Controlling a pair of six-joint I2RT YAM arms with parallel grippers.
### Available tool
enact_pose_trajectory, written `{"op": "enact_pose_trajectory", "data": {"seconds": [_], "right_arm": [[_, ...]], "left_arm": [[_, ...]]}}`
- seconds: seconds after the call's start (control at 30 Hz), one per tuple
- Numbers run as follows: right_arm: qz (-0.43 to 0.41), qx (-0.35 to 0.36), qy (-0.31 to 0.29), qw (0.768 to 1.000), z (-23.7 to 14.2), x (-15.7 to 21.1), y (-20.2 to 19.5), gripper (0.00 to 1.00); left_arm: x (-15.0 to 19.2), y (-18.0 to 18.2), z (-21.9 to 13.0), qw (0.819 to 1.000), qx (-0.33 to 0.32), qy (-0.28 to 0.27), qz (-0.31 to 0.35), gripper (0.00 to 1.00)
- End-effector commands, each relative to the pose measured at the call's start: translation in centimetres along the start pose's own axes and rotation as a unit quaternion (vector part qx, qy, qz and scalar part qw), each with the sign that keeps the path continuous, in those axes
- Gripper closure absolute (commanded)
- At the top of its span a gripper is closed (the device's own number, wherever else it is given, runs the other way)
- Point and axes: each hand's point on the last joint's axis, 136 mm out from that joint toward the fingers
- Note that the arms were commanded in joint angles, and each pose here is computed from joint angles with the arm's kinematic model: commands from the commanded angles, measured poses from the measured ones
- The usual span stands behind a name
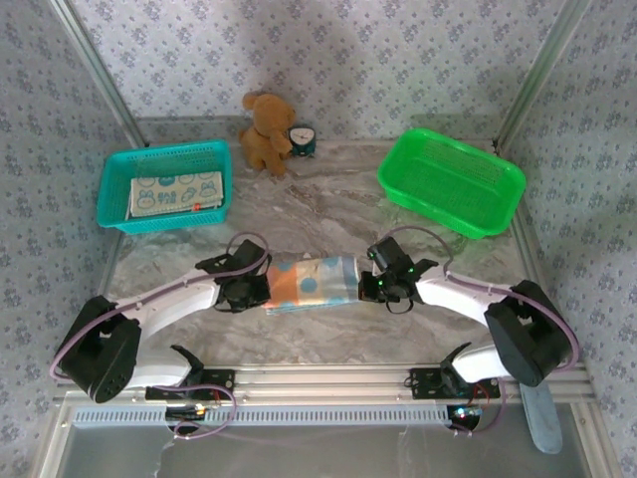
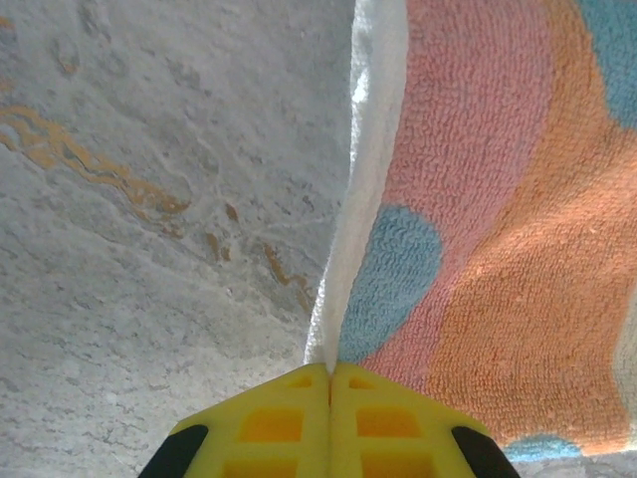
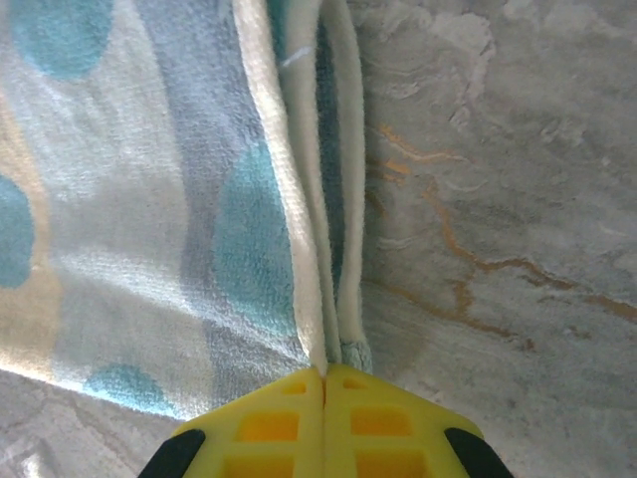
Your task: Fold and stack the towels
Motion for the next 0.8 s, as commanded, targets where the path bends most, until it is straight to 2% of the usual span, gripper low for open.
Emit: {"op": "enact_pose_trajectory", "data": {"seconds": [0.0,0.1,0.27,0.5,0.77], "right_arm": [[-0.001,0.031,0.009,0.999,0.6,0.7,-1.8,1.00],[0.003,0.029,0.009,1.000,0.6,0.7,-2.0,0.96],[-0.002,0.016,-0.012,1.000,-0.8,-0.7,-0.8,1.00],[-0.027,0.008,-0.033,0.999,-3.6,-2.6,0.3,1.00],[-0.029,0.010,-0.021,0.999,-3.2,-2.6,-0.8,1.00]], "left_arm": [[-0.1,0.4,-0.2,1.000,-0.005,-0.012,-0.009,1.00],[0.0,0.2,-0.3,1.000,0.002,-0.008,-0.010,1.00],[-0.5,-0.6,-1.8,1.000,0.017,-0.019,-0.009,1.00],[-1.1,-2.2,-3.7,0.998,0.050,-0.030,-0.020,1.00],[0.0,-2.0,-2.9,0.998,0.048,-0.019,-0.024,1.00]]}}
Point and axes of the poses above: each hand's point on the last joint's axis, 136 mm out from that joint toward the fingers, its own z axis out along the fingers, its own y axis along the line the jaws close on, x = y × z, and after that the axes turned 7 degrees about -z, right-handed
